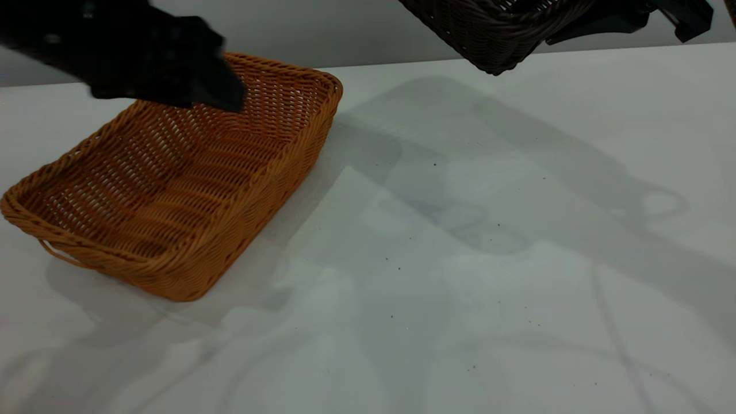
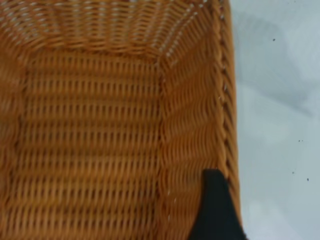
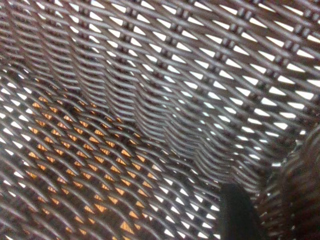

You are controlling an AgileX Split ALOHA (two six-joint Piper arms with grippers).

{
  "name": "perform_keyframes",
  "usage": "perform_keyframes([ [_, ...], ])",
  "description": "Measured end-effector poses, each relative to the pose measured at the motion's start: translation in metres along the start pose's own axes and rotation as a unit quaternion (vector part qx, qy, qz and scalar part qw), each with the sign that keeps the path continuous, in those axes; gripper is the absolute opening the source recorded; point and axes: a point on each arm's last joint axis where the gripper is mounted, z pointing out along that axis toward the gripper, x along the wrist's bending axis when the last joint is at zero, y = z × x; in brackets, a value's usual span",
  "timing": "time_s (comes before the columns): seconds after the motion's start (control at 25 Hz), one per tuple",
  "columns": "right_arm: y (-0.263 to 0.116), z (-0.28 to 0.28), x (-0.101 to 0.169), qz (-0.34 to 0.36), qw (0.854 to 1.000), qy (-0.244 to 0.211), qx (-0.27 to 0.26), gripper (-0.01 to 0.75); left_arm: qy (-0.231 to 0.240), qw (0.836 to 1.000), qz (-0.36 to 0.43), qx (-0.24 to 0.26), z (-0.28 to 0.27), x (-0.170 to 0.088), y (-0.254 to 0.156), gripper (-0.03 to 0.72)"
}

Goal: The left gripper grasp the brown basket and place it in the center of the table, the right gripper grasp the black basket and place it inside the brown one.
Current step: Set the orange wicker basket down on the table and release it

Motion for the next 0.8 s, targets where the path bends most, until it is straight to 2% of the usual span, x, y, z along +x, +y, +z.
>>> perform_keyframes([
  [0.2, 0.0, 0.0, 0.0, 0.0, 1.0, 0.0, -0.002, 0.299, 0.006, 1.0, 0.015, 0.02, 0.025, -0.006, -0.006, 0.426],
  [0.52, 0.0, 0.0, 0.0, -0.001, 1.0, -0.001, -0.002, 0.299, 0.044, 0.998, 0.023, 0.033, 0.051, -0.003, -0.019, 0.426],
  [0.8, 0.001, 0.0, 0.0, -0.004, 1.0, -0.002, -0.007, 0.299, 0.037, 0.998, 0.022, 0.047, 0.06, -0.003, -0.022, 0.426],
])
